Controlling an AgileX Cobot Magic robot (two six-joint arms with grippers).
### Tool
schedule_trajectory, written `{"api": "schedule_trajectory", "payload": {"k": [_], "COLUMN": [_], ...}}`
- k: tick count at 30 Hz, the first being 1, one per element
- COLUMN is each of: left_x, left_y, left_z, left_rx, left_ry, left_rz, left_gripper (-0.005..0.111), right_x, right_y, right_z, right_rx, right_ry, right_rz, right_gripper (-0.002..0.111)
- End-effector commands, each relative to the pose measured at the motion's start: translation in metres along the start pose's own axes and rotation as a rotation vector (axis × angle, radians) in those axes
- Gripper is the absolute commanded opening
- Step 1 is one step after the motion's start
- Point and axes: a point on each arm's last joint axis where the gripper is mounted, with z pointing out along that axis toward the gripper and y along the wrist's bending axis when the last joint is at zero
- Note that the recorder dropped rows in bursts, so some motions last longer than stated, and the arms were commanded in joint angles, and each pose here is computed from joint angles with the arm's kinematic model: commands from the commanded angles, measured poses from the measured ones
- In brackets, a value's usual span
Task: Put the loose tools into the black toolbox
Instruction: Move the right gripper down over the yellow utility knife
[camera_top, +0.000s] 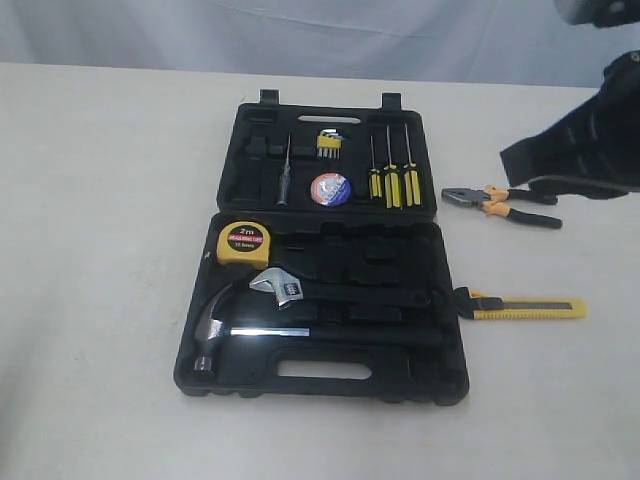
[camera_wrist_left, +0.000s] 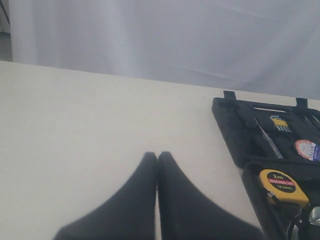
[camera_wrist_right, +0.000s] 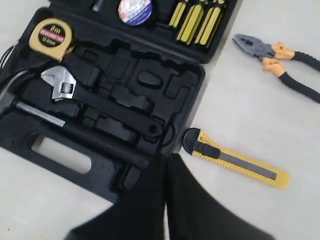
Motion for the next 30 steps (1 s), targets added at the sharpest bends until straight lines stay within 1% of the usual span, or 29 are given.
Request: {"api": "schedule_trajectory", "payload": {"k": [1, 8, 17, 19, 22, 24, 28, 30], "left_x": [-0.001, -0.001, -0.001, -0.001, -0.001, -0.001, -0.001, -0.001], "left_y": [0.000, 0.000, -0.001, -0.001, -0.001, -0.001, -0.001, -0.001], "left_z": [0.000, 0.000, 0.000, 0.000, 0.000, 0.000, 0.000, 0.000], "left_rx": [0.004, 0.004, 0.007, 0.007, 0.007, 0.007, 0.007, 0.007], "left_ry": [0.000, 0.000, 0.001, 0.001, 0.001, 0.001, 0.001, 0.001], "left_rz": [0.006, 0.006, -0.003, -0.003, -0.003, -0.003, -0.003, -0.003], "left_gripper": [0.000, 0.000, 0.000, 0.000, 0.000, 0.000, 0.000, 0.000], "right_x": [0.006, 0.013, 0.016, 0.016, 0.014, 0.014, 0.013, 0.013], "right_y": [0.006, 0.006, 0.005, 0.005, 0.005, 0.003, -0.004, -0.006], "right_z": [0.002, 0.002, 0.001, 0.001, 0.002, 0.002, 0.001, 0.001], "right_rx": [-0.020, -0.027, -0.044, -0.046, -0.041, -0.018, 0.048, 0.066], "right_ry": [0.047, 0.116, 0.153, 0.147, 0.133, 0.137, 0.153, 0.158], "right_rz": [-0.165, -0.197, -0.462, -0.499, -0.507, -0.536, -0.656, -0.682], "right_gripper": [-0.001, -0.001, -0.001, -0.001, -0.001, -0.001, 0.000, 0.000]}}
